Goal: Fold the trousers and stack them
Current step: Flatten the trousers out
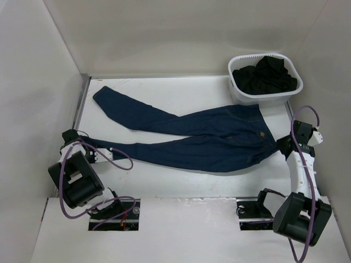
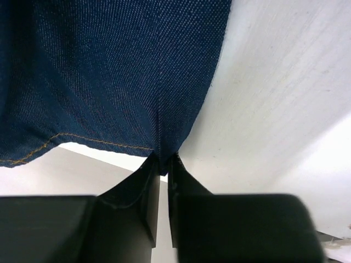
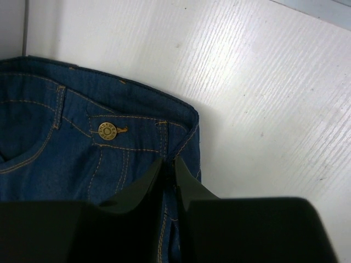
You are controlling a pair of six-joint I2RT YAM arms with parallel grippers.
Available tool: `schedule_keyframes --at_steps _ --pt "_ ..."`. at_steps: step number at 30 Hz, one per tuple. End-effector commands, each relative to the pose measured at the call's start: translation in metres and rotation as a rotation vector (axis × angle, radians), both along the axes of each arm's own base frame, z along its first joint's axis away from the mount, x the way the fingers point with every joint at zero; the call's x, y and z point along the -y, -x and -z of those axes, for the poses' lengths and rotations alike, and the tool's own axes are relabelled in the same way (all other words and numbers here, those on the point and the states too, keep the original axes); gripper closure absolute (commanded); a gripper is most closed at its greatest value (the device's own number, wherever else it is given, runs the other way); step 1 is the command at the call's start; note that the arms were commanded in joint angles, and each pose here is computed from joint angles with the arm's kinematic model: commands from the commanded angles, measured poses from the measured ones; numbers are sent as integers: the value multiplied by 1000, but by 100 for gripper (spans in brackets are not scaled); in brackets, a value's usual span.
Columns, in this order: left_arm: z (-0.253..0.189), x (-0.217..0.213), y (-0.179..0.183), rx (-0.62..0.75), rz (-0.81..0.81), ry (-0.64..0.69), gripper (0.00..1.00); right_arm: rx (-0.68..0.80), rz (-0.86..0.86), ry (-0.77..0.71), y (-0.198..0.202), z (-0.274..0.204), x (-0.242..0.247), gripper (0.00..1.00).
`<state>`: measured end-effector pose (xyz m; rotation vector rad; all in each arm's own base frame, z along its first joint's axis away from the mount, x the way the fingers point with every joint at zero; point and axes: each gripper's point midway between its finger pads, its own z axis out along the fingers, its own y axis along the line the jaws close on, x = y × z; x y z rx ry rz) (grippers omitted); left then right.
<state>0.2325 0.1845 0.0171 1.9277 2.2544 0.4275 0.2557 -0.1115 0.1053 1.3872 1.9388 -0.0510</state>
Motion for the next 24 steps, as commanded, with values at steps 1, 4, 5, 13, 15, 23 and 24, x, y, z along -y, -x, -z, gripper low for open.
schedule_keyframes --at_steps 1,4,5,13,15,23,24 --pt "11 16 -3 -62 272 9 100 33 15 44 -4 -12 9 86" --pt "-16 -7 0 -56 199 13 100 15 40 57 6 -18 17 87" --pt "-28 -16 2 -49 174 20 100 11 49 65 9 -21 21 88" --pt "-70 -37 38 -113 178 25 100 -16 58 96 14 -26 30 88" --pt "-68 -31 45 -136 187 42 100 -38 53 97 20 -21 29 89" --pt "-53 -39 53 -181 188 -17 100 -109 76 45 59 -5 9 85" --pt "-52 -41 52 -177 188 -26 100 -102 88 51 63 -8 8 83"
